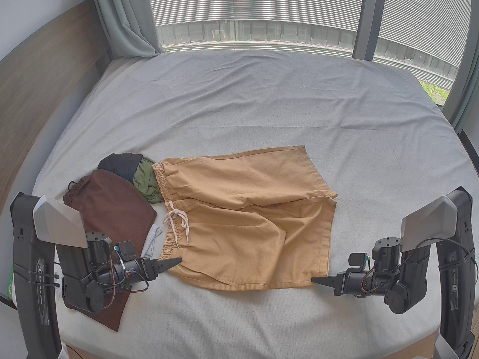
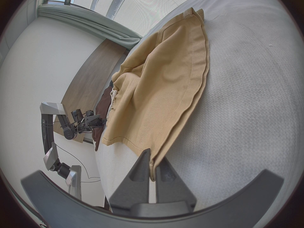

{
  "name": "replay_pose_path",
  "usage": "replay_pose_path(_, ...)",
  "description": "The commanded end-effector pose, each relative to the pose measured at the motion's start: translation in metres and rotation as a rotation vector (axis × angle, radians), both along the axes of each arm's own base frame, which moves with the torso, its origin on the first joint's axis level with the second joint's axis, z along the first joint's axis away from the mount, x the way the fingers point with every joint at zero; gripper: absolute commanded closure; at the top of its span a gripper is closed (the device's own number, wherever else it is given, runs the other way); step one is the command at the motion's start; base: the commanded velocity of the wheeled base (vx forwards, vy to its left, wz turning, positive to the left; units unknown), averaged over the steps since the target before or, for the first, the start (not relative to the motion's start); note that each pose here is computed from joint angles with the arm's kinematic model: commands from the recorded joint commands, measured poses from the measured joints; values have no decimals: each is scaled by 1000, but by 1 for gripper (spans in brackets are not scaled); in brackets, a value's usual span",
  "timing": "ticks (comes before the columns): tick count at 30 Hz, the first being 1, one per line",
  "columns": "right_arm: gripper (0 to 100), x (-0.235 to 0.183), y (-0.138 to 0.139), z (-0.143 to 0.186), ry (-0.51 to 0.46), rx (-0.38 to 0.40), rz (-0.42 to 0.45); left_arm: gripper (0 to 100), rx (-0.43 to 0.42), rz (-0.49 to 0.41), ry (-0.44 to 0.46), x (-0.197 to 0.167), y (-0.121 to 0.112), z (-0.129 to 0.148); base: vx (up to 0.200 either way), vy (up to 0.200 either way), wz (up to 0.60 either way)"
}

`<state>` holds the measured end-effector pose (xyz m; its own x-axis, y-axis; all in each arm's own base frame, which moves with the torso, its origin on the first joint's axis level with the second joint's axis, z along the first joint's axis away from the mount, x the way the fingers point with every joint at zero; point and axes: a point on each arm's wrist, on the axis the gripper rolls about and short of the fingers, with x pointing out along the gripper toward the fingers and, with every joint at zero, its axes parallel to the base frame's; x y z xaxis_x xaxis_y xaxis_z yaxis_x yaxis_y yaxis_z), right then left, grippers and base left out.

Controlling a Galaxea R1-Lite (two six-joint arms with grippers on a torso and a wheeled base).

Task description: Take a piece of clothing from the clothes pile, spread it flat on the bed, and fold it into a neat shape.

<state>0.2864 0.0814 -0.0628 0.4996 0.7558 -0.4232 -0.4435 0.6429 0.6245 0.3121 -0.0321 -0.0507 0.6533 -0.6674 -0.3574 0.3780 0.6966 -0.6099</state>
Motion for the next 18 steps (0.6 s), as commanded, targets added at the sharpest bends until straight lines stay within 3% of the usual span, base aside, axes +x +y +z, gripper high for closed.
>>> replay_pose_path(1,100,0,0,0,1,0,1,0,1,-4,4,1,-2,-3,0,0,0)
replay_pose_path(3,100,0,0,0,1,0,1,0,1,-7,4,1,-3,-4,0,0,0)
replay_pose_path(4,100,0,0,0,1,0,1,100,1,-7,4,1,-3,-4,0,0,0)
replay_pose_path(17,100,-10,-5,5,15,-13,-2,100,31,-18,-18,-5,2,1,0,0,0)
replay_pose_path(18,100,-17,-6,12,-27,-45,24,100,54,-19,-37,-11,7,7,0,0,0)
